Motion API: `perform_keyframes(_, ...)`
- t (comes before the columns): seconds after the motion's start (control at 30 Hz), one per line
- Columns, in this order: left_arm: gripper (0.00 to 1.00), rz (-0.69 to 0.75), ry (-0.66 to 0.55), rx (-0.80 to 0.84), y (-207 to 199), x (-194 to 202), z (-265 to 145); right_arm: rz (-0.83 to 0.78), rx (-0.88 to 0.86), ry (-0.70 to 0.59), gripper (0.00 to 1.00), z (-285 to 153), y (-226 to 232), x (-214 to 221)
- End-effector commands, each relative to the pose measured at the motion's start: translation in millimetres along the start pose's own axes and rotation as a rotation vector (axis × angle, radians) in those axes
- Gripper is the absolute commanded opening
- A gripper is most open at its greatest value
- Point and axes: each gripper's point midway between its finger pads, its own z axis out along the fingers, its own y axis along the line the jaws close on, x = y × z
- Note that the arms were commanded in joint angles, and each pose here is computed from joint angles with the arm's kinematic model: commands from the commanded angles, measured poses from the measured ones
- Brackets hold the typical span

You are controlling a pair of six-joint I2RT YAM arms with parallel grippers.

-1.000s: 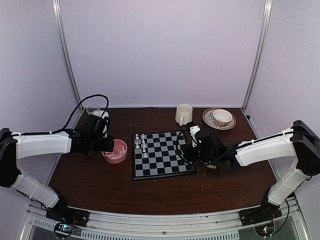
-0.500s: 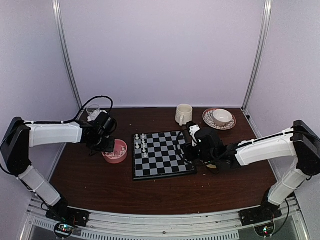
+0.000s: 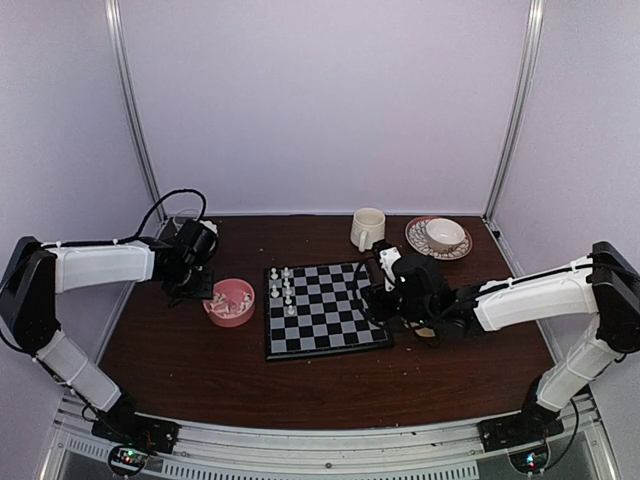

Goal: Set up the chess pieces on the board
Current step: Move the storage box to the center of the board.

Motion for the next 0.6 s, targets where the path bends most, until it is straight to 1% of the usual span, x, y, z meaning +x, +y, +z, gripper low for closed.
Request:
perform_keyframes(0.0,0.5,0.025,0.004,0.046,-5,-5,13,0.01,-0.019,-0.044,0.41,-8,1,-13)
perform_keyframes(0.1,0.45,0.055,0.014,0.076,-10,-8,20,0.01,-0.02,-0.048,0.41,-9,1,-14)
perform_keyframes(0.23,0.39,0.08,0.059,0.086,-12,-6,31,0.011,-0.025,-0.055,0.41,-12,1,-16)
perform_keyframes(0.4,0.27,0.1,0.096,0.097,-14,-4,39,0.008,-0.023,-0.061,0.41,-14,0,-17)
perform_keyframes(0.43,0.23,0.107,0.099,0.1,-15,-4,40,0.008,-0.024,-0.062,0.41,-14,0,-17)
perform_keyframes(0.5,0.12,0.123,0.109,0.092,-15,-4,41,0.008,-0.025,-0.06,0.41,-13,1,-17)
perform_keyframes(0.53,0.04,0.133,0.112,0.095,-16,-4,41,0.007,-0.026,-0.058,0.41,-12,1,-16)
perform_keyframes(0.57,0.0,0.145,0.116,0.098,-16,-4,41,0.007,-0.026,-0.057,0.4,-12,1,-16)
